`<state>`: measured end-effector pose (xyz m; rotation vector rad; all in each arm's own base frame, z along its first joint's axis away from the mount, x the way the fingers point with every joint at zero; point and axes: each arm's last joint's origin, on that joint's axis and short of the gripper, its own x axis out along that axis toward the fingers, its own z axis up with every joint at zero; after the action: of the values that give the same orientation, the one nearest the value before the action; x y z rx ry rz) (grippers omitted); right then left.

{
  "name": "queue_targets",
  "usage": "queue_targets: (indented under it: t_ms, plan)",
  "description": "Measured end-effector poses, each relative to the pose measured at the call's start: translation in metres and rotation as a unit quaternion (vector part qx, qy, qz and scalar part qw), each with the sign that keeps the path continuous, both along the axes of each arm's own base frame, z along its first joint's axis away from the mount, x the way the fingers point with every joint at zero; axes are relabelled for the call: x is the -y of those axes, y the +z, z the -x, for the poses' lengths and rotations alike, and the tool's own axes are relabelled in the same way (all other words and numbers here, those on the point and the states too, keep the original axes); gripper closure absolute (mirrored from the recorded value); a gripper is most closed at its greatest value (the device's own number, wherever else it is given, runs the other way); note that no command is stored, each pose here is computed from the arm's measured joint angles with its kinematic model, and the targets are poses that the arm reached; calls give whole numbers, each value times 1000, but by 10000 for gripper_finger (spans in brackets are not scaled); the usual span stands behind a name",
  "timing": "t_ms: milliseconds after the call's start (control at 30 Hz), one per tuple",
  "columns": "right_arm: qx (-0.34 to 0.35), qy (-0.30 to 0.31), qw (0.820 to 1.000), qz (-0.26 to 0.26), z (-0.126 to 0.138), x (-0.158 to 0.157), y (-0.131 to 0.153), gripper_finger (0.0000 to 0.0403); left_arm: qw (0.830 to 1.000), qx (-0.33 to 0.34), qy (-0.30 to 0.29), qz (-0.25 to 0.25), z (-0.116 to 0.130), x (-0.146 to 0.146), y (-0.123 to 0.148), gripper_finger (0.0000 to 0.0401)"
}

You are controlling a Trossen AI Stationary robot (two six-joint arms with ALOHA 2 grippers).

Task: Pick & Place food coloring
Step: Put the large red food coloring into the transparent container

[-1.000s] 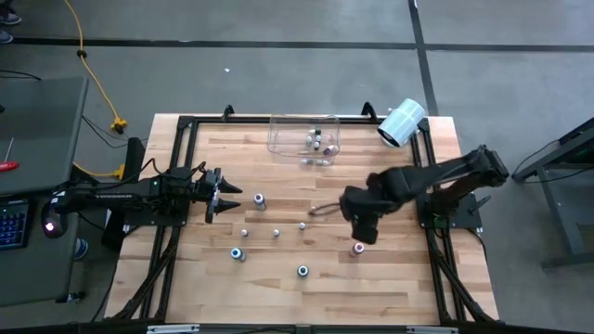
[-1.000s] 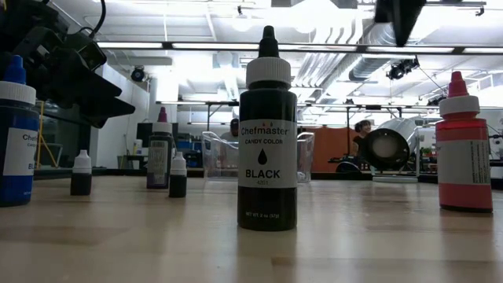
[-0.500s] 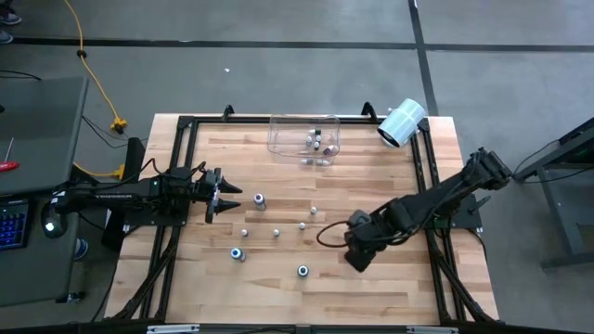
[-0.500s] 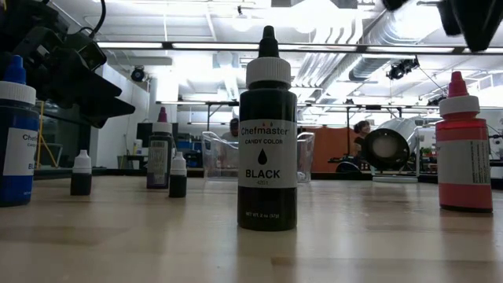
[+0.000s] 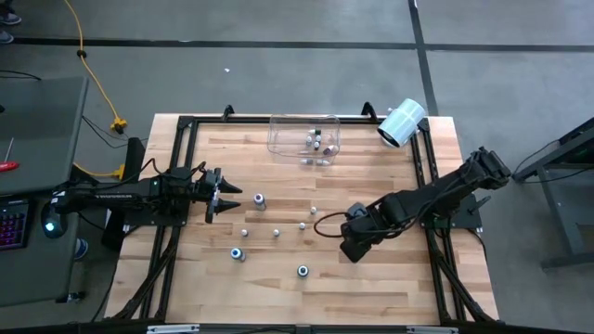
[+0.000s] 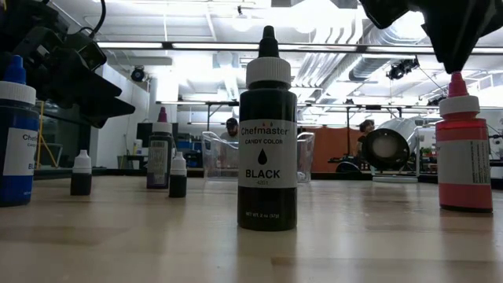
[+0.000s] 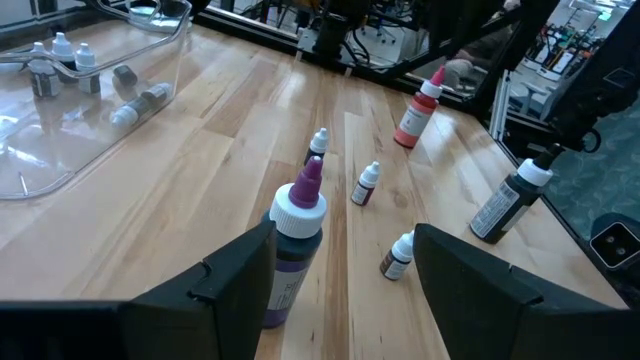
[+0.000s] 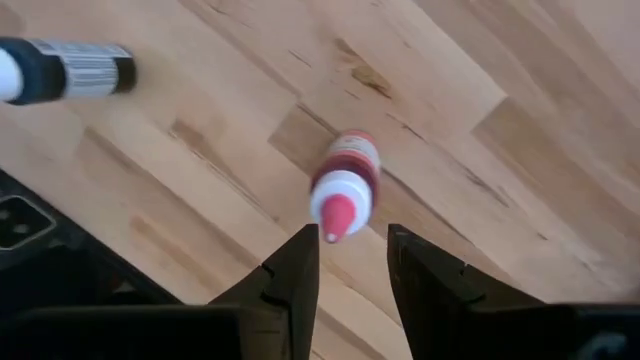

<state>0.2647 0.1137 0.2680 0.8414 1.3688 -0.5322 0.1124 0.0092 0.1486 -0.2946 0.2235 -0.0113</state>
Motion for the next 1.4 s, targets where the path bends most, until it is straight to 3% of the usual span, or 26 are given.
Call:
queue_targets:
  t_ms: [333,633,767,1400]
  plan:
    - [-2,41,999,3,2,0,-12,280,1000,0,0,0,0,0,0,167]
    - [17,55,998,17,0,0,-17,163,1000,0,0,0,0,0,0,167]
    - [8,62,998,26,2,2,-18,133,1000,0,0,0,0,0,0,167]
    - [0,54,997,52,20,11,-3,128,1000,0,0,0,0,0,0,167]
